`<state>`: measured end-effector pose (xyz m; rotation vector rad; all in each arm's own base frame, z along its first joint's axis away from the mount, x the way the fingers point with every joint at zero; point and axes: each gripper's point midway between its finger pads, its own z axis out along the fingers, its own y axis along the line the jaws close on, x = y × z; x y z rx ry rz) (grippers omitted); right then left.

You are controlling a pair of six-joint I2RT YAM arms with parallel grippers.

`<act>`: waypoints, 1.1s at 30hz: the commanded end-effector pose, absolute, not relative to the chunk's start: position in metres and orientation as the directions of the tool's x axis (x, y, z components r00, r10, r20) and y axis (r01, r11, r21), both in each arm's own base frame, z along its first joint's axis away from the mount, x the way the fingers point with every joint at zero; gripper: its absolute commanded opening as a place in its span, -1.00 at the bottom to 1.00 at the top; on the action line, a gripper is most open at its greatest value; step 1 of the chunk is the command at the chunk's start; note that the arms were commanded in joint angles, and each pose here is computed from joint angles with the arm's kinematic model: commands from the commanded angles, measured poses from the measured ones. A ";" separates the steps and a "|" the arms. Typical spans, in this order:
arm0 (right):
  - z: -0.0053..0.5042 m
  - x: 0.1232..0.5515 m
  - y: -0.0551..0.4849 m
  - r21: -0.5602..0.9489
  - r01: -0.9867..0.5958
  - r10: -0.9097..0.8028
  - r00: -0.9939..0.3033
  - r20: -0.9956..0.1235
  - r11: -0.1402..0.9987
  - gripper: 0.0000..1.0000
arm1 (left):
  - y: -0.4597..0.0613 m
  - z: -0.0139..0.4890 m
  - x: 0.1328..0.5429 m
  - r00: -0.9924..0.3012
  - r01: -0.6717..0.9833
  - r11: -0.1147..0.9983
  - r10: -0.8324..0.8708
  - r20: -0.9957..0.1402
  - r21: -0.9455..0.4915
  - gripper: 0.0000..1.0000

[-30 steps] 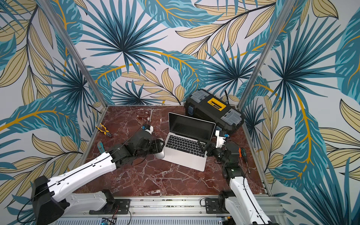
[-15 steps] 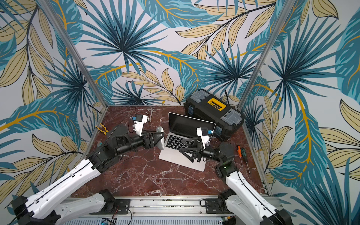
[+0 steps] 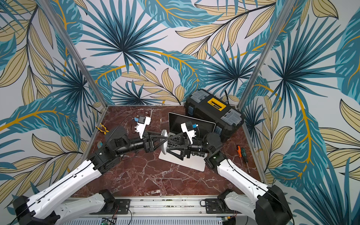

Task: Remove the wireless mouse receiver from the laptop
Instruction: Pick up the mouse from the center of the board.

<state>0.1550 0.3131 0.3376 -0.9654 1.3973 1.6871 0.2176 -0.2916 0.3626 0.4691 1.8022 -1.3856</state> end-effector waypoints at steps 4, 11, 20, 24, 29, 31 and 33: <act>0.349 0.148 0.327 0.391 -0.901 0.073 -0.409 -0.909 -0.189 0.71 | -0.293 0.376 0.209 -0.591 0.739 0.255 -0.199 -0.782 -0.624 0.18; 0.347 0.142 0.339 0.395 -0.892 0.059 -0.416 -0.908 -0.219 0.48 | -0.296 0.372 0.212 -0.603 0.732 0.248 -0.197 -0.773 -0.634 0.18; 0.345 0.144 0.340 0.398 -0.893 0.064 -0.419 -0.906 -0.210 -0.04 | -0.295 0.365 0.211 -0.614 0.722 0.264 -0.182 -0.768 -0.639 0.48; 0.333 0.150 0.342 0.410 -0.898 0.039 -0.421 -0.906 -0.163 -0.14 | -0.288 0.354 0.216 -0.618 0.693 0.332 -0.185 -0.764 -0.640 0.97; 0.287 0.176 0.343 0.411 -0.910 -0.057 -0.413 -0.909 0.053 -0.13 | -0.235 0.318 0.246 -0.628 0.468 0.632 -0.254 -0.736 -0.618 1.00; 0.252 0.192 0.339 0.403 -0.895 -0.136 -0.431 -0.892 0.190 -0.13 | -0.193 0.296 0.258 -0.629 0.285 0.761 -0.310 -0.713 -0.583 1.00; 0.213 0.201 0.334 0.388 -0.867 -0.231 -0.465 -0.854 0.312 -0.15 | -0.150 0.275 0.262 -0.622 0.088 0.836 -0.378 -0.686 -0.541 1.00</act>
